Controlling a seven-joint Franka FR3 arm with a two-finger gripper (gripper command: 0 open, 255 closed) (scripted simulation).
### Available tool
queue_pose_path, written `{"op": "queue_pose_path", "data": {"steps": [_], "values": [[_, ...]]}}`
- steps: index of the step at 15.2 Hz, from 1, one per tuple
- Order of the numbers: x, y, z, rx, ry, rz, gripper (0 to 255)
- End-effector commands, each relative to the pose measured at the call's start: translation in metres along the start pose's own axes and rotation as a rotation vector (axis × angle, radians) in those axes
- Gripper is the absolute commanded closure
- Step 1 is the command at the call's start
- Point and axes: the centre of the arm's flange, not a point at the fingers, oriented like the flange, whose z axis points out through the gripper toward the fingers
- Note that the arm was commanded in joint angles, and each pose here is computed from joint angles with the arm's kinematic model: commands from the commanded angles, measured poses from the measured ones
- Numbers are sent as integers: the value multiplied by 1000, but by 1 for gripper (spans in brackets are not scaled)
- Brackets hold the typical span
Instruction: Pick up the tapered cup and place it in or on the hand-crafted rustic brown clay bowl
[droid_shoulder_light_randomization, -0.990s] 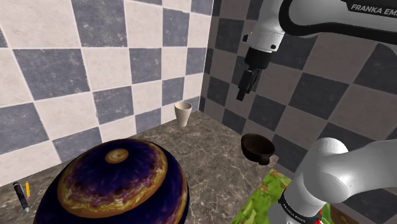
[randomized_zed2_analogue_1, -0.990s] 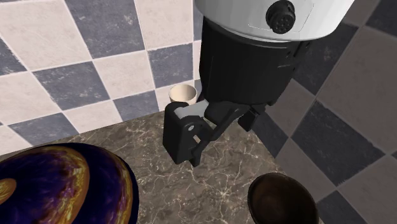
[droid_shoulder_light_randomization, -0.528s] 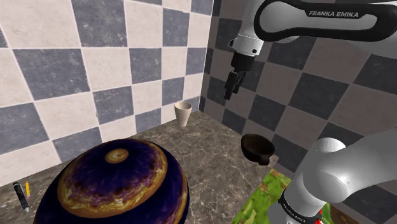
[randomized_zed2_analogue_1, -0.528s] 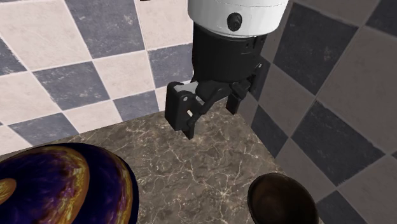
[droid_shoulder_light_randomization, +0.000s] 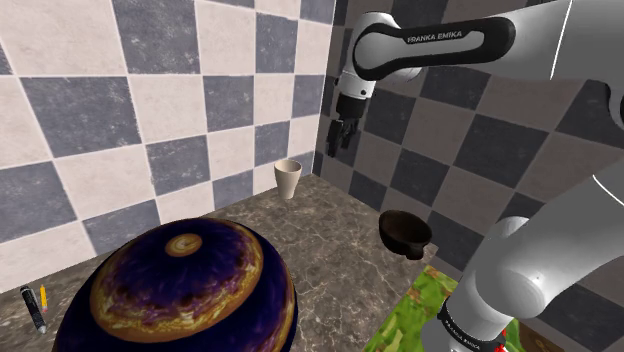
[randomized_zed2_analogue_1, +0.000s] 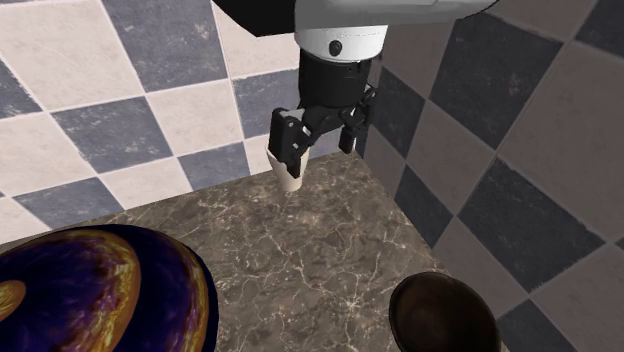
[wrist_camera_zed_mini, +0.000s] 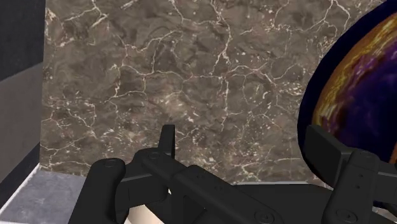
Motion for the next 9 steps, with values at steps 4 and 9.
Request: {"op": "queue_pose_path", "data": {"steps": [4,9], "values": [[49,34,32,14,-9,2,0],[100,67,64,28,-19,3,0]]}}
